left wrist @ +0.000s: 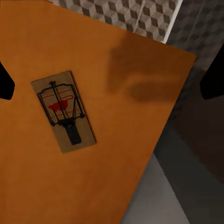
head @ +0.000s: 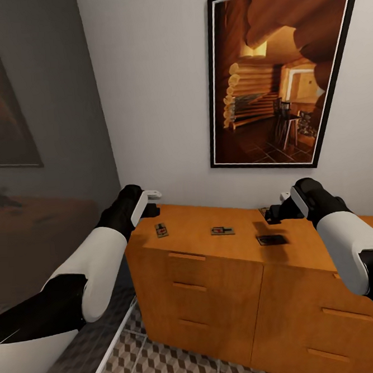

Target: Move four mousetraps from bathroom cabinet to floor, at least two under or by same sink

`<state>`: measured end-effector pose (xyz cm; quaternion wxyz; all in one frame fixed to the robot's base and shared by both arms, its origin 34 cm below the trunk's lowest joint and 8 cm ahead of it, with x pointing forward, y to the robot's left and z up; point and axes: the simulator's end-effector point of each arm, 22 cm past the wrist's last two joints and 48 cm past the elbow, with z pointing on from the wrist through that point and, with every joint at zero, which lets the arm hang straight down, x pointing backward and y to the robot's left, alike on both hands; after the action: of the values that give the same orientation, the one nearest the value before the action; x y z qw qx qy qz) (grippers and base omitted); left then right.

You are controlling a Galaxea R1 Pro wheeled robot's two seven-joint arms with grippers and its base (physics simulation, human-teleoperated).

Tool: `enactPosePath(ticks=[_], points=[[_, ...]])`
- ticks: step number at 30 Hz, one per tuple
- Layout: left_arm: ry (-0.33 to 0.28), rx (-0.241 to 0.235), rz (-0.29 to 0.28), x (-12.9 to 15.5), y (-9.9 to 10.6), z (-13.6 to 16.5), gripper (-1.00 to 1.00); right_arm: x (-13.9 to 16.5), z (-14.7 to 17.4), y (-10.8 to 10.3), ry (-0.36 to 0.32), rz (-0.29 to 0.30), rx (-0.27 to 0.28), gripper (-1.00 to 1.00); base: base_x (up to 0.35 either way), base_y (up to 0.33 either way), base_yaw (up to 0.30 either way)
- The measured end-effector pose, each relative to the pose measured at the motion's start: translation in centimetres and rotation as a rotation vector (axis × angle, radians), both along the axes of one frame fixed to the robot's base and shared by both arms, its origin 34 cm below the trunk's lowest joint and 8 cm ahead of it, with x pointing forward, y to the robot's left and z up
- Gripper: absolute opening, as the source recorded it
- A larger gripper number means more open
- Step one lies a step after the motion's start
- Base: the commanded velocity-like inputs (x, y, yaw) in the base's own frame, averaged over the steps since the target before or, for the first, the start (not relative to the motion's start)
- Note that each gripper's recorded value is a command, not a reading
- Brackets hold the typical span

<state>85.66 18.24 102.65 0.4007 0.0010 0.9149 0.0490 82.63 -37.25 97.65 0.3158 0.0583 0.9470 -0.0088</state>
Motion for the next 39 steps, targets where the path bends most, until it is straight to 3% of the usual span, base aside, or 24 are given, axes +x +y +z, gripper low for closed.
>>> enactPosePath(ticks=[8,17,23,29,34,39], points=[[0.001,-0.007,-0.002,0.0,-0.2,0.0,1.0,0.0,0.0,-0.2,-0.001,-0.003,0.001,-1.0,0.0,0.0,0.009],[0.019,-0.083,-0.021,-0.2,-1.7,-0.6,1.0,0.0,0.0,-0.2,0.0,-0.004,0.0,-1.0,0.0,0.0,0.001],[0.041,-0.09,-0.023,-0.5,-1.9,-1.4,1.0,0.0,0.0,-0.1,0.0,-0.003,0.001,-1.0,0.0,0.0,0.0],[0.049,-0.063,0.002,-0.6,-1.1,-1.8,1.0,0.0,0.0,-0.3,0.001,-0.007,-0.006,-1.0,0.0,0.0,0.0],[0.05,-0.001,0.067,-0.8,0.8,-1.8,1.0,-0.1,0.0,-0.9,0.005,-0.025,-0.031,-1.0,0.0,0.0,0.0],[0.05,0.015,0.089,-0.9,1.4,-1.7,1.0,-0.2,-0.1,-1.1,0.007,-0.033,-0.041,-1.0,0.0,0.0,0.0]])
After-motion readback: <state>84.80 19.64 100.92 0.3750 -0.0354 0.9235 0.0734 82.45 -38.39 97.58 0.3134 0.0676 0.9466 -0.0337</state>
